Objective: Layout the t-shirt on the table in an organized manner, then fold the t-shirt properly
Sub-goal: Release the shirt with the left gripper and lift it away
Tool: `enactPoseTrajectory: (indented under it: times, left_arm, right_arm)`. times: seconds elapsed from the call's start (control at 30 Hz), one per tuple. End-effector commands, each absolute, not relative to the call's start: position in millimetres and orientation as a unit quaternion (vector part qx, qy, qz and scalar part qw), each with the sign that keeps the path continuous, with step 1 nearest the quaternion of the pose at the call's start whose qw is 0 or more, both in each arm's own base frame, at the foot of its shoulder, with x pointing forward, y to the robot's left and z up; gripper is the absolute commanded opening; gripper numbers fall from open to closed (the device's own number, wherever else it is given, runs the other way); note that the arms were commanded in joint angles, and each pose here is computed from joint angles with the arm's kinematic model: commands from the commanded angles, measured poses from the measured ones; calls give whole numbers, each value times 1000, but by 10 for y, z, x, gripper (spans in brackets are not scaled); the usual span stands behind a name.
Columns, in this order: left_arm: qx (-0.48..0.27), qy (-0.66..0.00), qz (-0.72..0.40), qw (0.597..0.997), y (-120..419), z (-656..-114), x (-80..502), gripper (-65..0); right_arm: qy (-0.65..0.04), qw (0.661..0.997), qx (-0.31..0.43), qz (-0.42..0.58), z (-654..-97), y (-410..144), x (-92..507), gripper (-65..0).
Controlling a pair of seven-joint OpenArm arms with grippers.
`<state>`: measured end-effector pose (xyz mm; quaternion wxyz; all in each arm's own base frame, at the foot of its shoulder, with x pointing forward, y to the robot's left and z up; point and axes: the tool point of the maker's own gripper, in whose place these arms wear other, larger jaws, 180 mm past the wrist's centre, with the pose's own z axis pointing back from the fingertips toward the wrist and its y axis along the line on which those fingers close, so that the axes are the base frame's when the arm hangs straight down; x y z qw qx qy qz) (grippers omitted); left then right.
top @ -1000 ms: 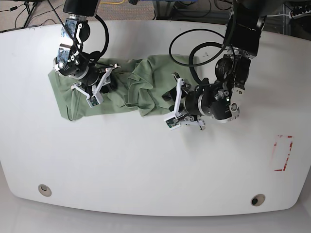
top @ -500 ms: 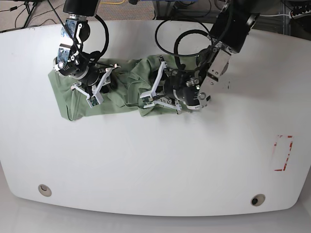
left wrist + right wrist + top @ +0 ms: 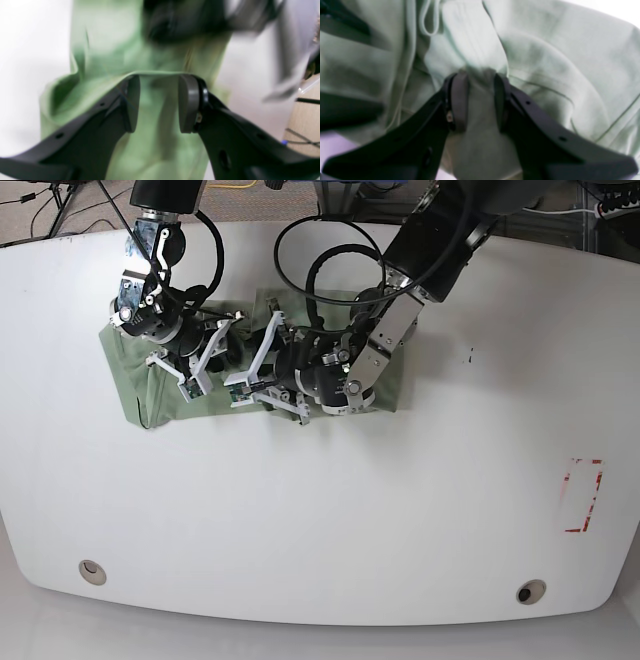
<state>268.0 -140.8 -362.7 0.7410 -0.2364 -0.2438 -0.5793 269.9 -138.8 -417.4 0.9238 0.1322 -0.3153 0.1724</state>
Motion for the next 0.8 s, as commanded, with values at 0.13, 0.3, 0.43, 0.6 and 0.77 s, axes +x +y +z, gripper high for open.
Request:
enactPoseTrajectory:
  times: [0.13,0.3,0.43,0.6,0.77]
  left_arm:
    - [-239,-295,-583,718,-1525,-3278,2821,-413]
    - [-238,-318,-585,707,-1546,-3121,2826,-413]
    - [-225,-334,-589,701,-1502,-3007,2845,-413]
    - [-200,-332,-564,729,-1094,-3129,2904,-413]
    - [-174,-318,-513,778,-526,-3353,3005,-414]
  right_arm:
    - [-313,925,122,179,-4148,-1422,2724,-485]
    - [-314,924,122,179,-4143,-1422,2730,-485]
    - [-314,924,122,179,-4143,-1422,2730,-485]
    - [-315,924,122,179,-4139,-1422,2737,-485]
    - [-316,924,121,179,-4134,-1427,2739,-485]
